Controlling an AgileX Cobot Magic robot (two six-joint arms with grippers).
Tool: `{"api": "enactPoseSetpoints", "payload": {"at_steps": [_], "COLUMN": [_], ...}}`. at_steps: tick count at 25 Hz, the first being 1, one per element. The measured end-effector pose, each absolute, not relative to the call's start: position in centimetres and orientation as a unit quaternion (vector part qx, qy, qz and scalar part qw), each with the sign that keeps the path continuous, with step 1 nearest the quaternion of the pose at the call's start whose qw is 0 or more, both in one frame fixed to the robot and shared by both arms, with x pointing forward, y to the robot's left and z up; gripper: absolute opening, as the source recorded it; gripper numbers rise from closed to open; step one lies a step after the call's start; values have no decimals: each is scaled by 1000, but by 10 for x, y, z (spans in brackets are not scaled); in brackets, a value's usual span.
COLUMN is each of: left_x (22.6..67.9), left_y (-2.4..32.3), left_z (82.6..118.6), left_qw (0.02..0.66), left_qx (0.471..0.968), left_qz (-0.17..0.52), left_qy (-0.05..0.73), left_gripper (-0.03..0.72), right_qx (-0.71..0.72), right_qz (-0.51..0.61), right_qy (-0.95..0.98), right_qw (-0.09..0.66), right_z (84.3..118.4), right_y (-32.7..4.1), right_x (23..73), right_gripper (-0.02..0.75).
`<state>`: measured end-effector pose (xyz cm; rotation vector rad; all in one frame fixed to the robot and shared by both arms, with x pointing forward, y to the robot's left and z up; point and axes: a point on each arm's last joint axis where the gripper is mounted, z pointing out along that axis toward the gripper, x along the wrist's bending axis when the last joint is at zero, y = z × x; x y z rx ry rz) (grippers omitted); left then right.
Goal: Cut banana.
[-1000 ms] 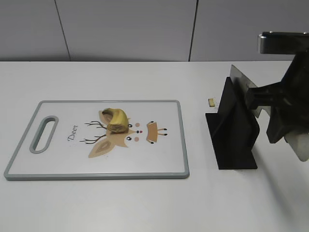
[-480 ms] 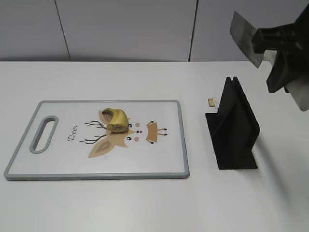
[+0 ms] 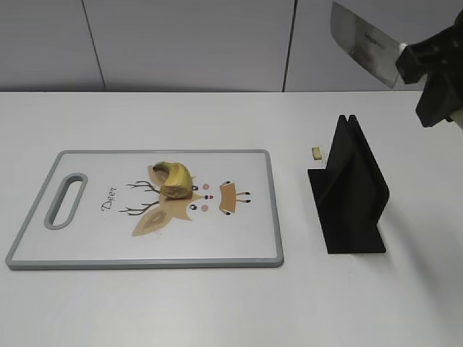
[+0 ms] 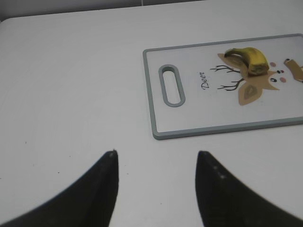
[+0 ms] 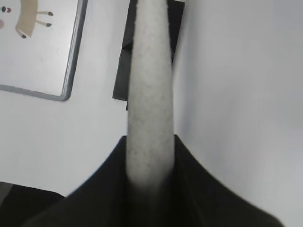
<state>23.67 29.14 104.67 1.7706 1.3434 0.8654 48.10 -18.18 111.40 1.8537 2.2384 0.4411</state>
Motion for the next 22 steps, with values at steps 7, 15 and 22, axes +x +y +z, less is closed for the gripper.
{"api": "enactPoseSetpoints", "payload": {"at_steps": [7, 15, 22], "left_x": [246, 288, 321], "left_y": [291, 289, 288], "left_z": [1058, 1069, 1080], "left_qw": [360, 323, 307], "left_qx": [696, 722, 737], "left_qz": [326, 302, 296], "left_qy": [530, 532, 524], "left_gripper": [499, 499, 499], "right_qx": [540, 464, 428], "right_qz": [163, 190, 187], "right_qy": [817, 852, 870], "right_qw": [122, 149, 159], "right_z": [1116, 1119, 1119], "right_y": [-179, -174, -174], "right_x": [484, 489, 490], "right_gripper": [170, 170, 170]}}
